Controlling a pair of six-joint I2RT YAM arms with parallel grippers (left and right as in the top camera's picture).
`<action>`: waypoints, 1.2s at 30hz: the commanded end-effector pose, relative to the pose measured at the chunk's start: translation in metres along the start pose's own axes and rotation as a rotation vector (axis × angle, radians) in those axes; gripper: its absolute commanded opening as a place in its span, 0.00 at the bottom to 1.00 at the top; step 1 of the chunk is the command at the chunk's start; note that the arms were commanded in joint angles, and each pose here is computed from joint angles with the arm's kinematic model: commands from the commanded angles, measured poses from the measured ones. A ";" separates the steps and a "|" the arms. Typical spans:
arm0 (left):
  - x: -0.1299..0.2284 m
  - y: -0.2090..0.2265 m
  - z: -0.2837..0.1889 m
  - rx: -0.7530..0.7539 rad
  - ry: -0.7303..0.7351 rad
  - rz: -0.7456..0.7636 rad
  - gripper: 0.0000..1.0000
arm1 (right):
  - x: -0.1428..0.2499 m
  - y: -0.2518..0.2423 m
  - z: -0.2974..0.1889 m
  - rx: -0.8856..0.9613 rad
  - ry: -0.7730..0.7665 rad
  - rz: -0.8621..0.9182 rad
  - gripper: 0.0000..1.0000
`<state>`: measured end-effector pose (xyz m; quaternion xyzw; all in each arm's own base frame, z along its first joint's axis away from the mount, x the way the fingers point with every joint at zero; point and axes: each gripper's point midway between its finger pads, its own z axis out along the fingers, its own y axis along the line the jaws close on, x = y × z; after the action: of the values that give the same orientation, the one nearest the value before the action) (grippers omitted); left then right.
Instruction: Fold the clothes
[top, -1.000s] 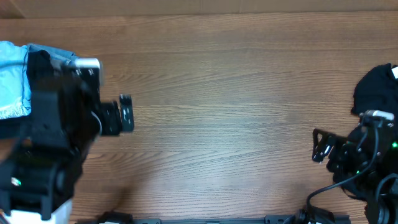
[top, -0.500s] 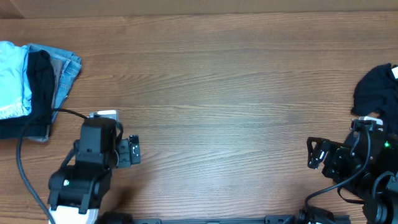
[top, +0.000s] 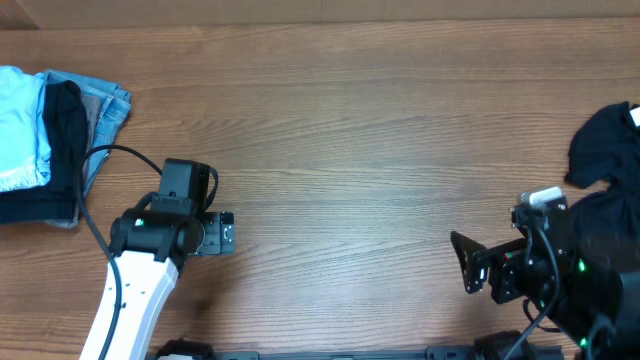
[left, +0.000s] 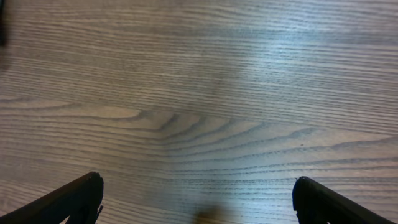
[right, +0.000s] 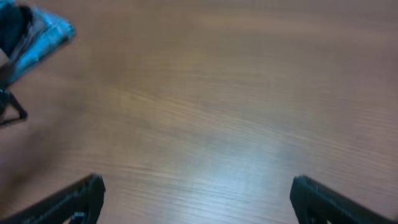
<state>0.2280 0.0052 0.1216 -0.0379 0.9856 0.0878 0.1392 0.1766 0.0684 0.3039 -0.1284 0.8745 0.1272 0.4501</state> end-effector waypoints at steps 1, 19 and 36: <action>0.006 0.000 0.014 -0.028 0.066 -0.004 1.00 | -0.007 -0.009 0.011 0.060 -0.131 -0.057 1.00; 0.015 -0.004 0.039 -0.053 0.191 0.026 1.00 | 0.035 -0.046 0.073 0.220 -0.644 -0.251 1.00; 0.015 -0.004 0.039 -0.053 0.191 0.026 1.00 | 0.074 -0.050 0.117 0.168 -0.580 -0.226 1.00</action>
<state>0.2257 0.0056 0.0818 -0.0277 0.9931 0.1044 0.0460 0.2400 0.0549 0.1727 -0.1518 0.6987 0.0324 0.6984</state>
